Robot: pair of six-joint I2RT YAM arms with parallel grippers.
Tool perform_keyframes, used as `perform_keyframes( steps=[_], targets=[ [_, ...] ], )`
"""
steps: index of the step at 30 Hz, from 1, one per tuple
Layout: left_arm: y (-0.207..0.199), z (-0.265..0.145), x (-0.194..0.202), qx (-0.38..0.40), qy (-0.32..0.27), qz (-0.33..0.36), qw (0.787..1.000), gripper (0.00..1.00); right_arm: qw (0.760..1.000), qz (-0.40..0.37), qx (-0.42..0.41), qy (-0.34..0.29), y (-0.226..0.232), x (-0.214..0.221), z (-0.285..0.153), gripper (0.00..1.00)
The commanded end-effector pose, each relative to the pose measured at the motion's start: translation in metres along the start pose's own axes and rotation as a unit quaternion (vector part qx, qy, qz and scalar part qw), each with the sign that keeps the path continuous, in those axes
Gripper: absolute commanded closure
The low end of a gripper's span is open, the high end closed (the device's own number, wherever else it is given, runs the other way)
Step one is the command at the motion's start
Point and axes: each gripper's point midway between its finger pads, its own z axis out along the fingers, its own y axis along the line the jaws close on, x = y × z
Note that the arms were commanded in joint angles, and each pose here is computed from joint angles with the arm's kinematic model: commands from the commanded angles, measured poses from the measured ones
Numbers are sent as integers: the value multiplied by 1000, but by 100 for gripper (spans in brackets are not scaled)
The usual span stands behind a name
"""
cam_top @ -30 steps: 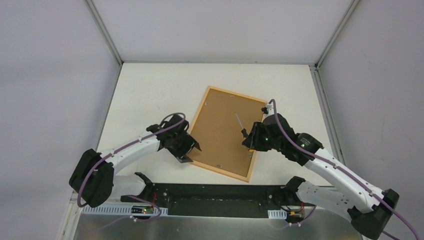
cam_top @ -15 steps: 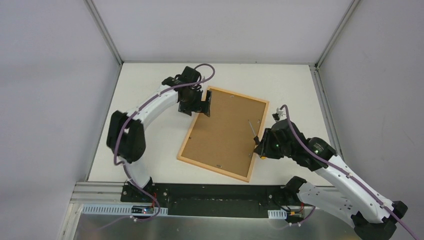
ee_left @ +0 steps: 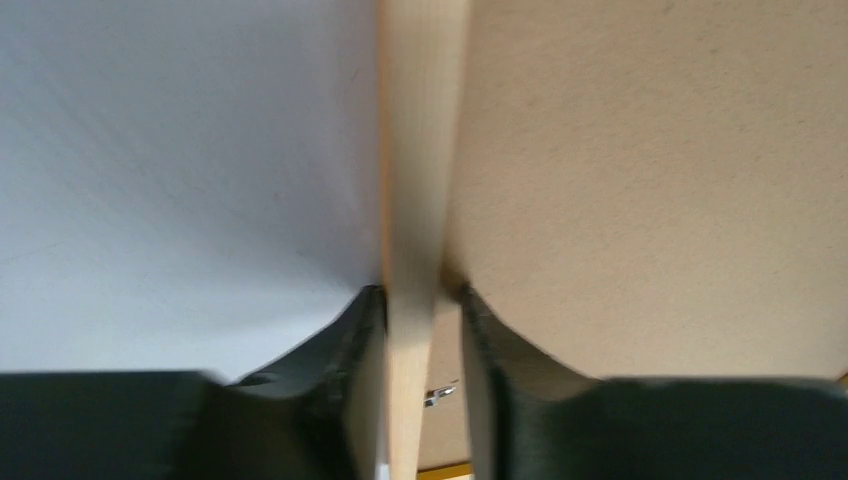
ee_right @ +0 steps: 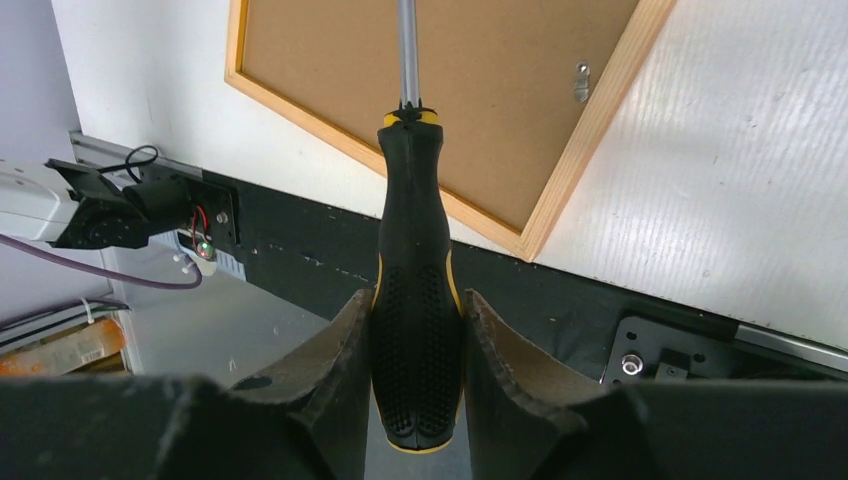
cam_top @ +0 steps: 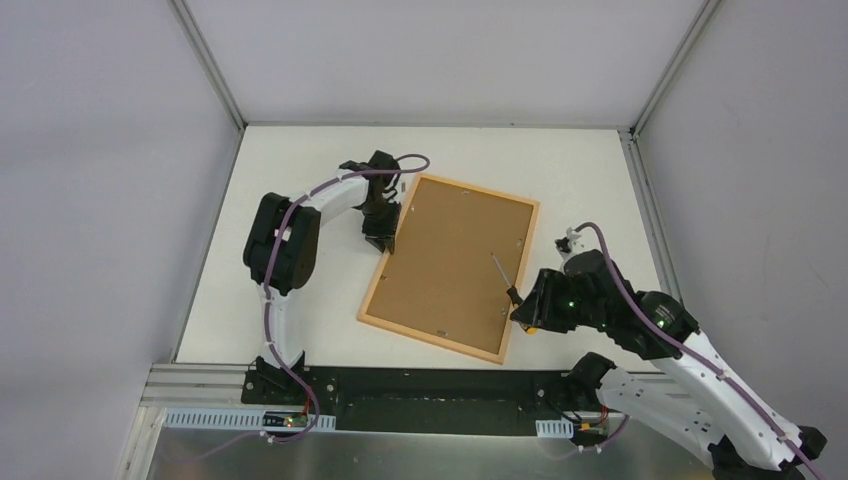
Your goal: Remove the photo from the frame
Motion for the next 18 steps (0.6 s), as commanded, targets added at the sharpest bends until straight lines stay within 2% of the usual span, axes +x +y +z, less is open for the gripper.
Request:
perform_keyframes(
  steps=[1, 4, 7, 11, 18],
  targets=[
    [14, -1, 17, -32, -6, -95, 995, 83, 999, 6, -29, 36, 14, 9, 19, 100],
    [17, -6, 29, -41, -17, -170, 984, 100, 997, 2, -46, 62, 26, 13, 45, 100],
    [12, -8, 47, -37, -15, -239, 970, 100, 993, -3, -67, 96, 45, 18, 76, 100],
    [10, 1, 76, -37, -5, -343, 939, 100, 988, -37, -70, 134, 71, 27, 110, 100],
    [17, 15, 111, -54, 2, -439, 897, 100, 977, -91, -73, 180, 104, 58, 145, 100]
  ],
)
